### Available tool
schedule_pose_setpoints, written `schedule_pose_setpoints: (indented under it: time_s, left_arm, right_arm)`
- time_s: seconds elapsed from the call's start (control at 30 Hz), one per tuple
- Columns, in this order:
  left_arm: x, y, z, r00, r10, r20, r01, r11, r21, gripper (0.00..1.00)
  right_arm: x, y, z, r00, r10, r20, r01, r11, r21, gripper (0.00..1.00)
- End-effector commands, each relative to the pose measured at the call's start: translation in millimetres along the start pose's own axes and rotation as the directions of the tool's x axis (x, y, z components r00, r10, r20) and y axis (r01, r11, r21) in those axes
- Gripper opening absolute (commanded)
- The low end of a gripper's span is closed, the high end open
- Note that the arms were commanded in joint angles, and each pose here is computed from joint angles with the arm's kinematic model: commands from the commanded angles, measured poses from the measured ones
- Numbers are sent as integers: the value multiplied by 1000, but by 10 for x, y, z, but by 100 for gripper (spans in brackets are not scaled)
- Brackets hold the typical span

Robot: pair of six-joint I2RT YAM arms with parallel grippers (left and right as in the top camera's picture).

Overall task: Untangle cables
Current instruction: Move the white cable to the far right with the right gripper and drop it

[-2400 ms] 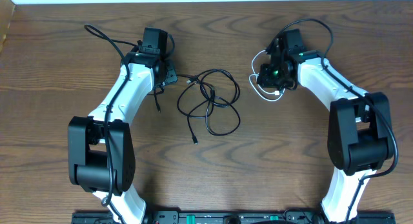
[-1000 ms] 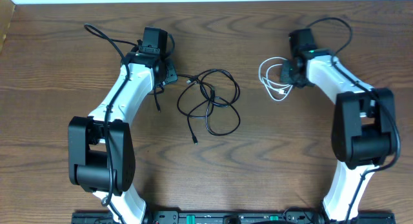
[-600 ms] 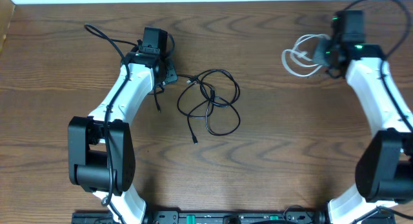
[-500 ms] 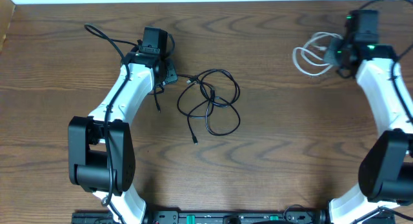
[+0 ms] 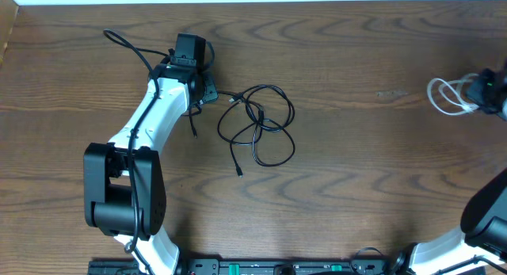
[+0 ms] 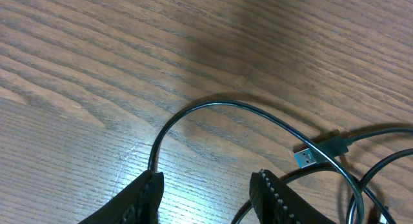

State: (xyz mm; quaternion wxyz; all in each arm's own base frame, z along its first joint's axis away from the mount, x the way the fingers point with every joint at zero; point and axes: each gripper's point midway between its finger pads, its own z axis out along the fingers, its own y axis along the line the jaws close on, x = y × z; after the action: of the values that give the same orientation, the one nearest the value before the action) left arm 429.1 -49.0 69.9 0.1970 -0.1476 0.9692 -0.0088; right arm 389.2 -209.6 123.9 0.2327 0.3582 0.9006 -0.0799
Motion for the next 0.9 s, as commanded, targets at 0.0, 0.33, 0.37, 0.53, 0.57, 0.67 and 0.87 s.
schedule_pose_setpoints:
  time_s: [0.0,0.33,0.37,0.53,0.57,0.67,0.87]
  left_arm:
    - [-64,25,-89,1000,-2,29,3,1000,-9,48]
    - [-64,25,-89,1000,-2,29,2,1000,-9,49]
    - [-63,25,-89,1000,-2,29,3,1000,-9,49]
    - [-64,25,-89,1000,-2,29,3,1000,-9,49]
    - [-64,25,-89,1000,-2,29,3,1000,-9,49]
    - [-65,25,-91,1000,-2,30,3,1000,-9,49]
    - [-64,25,-89,1000,-2,29,2,1000,-9,49]
  right_arm:
    - [18,-340,57,997,79,-16,-78,996,42,1]
    - [50,-418,109,985,170,-33,-169,985,32,1]
    - [51,-403,111,985,168,-33,-167,986,29,1]
    - [20,-20,117,999,14,-37,-20,985,-169,1]
    - [26,22,114,999,10,-41,-17,981,-192,1]
    - [43,46,141,999,9,-50,-19,979,-205,1]
    - [119,20,273,996,9,-85,-25,982,-189,1]
